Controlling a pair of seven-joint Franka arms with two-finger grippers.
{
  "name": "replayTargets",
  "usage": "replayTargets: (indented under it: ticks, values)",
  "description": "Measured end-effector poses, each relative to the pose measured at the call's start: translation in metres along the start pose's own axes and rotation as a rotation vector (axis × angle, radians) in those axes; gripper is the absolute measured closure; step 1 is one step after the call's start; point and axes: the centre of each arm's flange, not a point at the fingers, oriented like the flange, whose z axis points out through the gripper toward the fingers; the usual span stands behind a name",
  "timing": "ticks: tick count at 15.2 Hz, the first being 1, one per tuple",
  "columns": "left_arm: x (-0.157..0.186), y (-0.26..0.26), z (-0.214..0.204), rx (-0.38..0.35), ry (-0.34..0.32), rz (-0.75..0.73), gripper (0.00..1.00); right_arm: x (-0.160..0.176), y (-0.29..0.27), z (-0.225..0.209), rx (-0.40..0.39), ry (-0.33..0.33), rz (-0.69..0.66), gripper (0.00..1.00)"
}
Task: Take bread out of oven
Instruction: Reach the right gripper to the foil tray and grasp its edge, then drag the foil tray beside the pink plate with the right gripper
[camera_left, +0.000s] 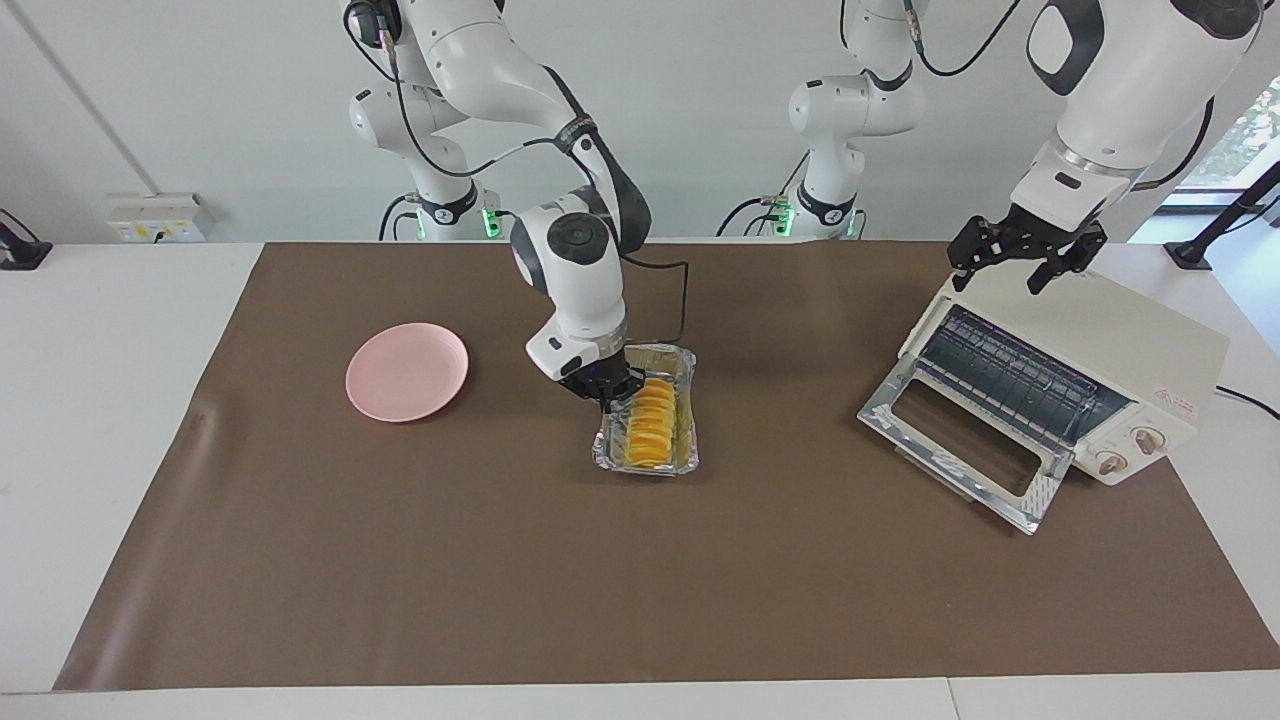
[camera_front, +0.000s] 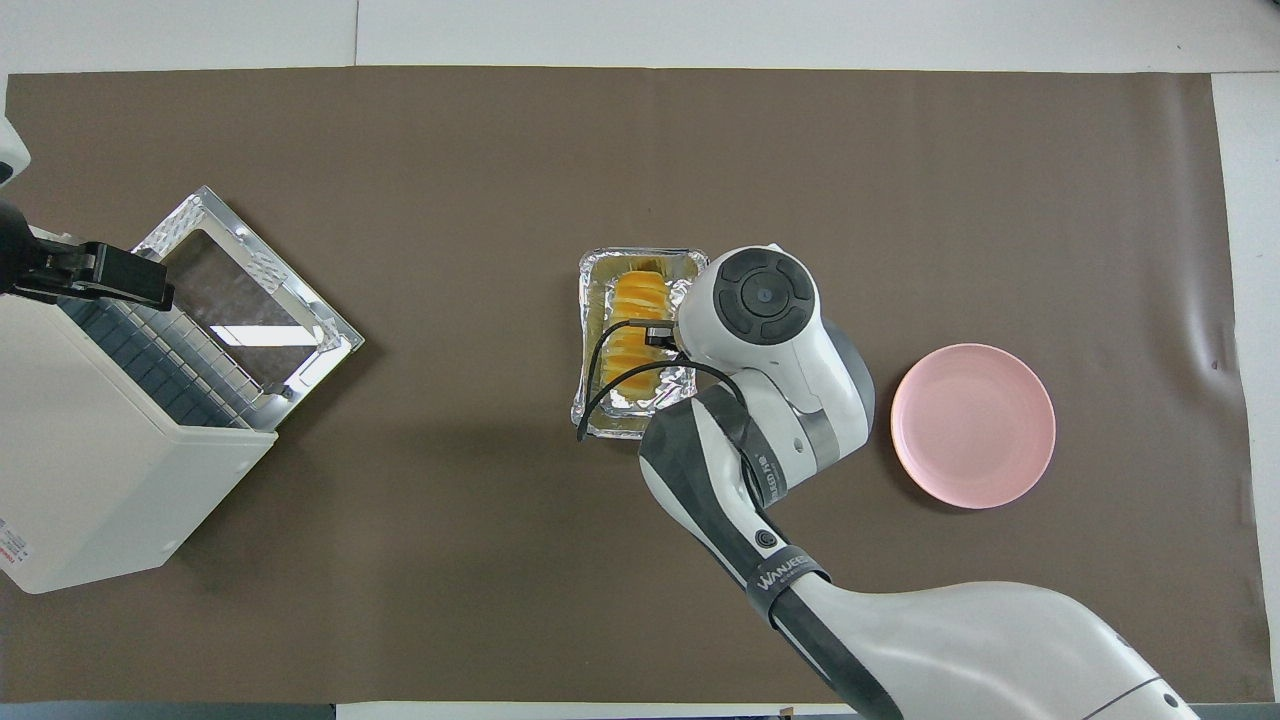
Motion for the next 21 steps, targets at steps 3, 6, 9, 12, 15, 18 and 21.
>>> replayTargets:
  ticks: [3,6,9,12,15,18,21]
  values:
    - [0.0,0.0,0.0,0.0,0.0,0.0,0.0,0.04,0.065,-0.04,0.018,0.022,-0.014,0.98]
    - [0.0,0.0,0.0,0.0,0.0,0.0,0.0,0.076,0.139,-0.069,0.067,0.056,-0.03,0.98]
    - [0.0,0.0,0.0,0.0,0.0,0.0,0.0,0.102,0.217,-0.077,0.07,0.09,-0.049,0.98]
    - [0.0,0.0,0.0,0.0,0.0,0.0,0.0,0.118,0.304,-0.074,0.064,0.095,-0.029,0.98]
    - [0.0,0.0,0.0,0.0,0.0,0.0,0.0,0.126,0.344,-0.059,0.077,0.096,-0.025,0.98]
    - [0.0,0.0,0.0,0.0,0.0,0.0,0.0,0.134,0.348,-0.032,0.066,0.099,-0.033,0.98]
    - [0.0,0.0,0.0,0.0,0.0,0.0,0.0,0.139,0.353,-0.004,0.054,0.095,-0.051,0.98]
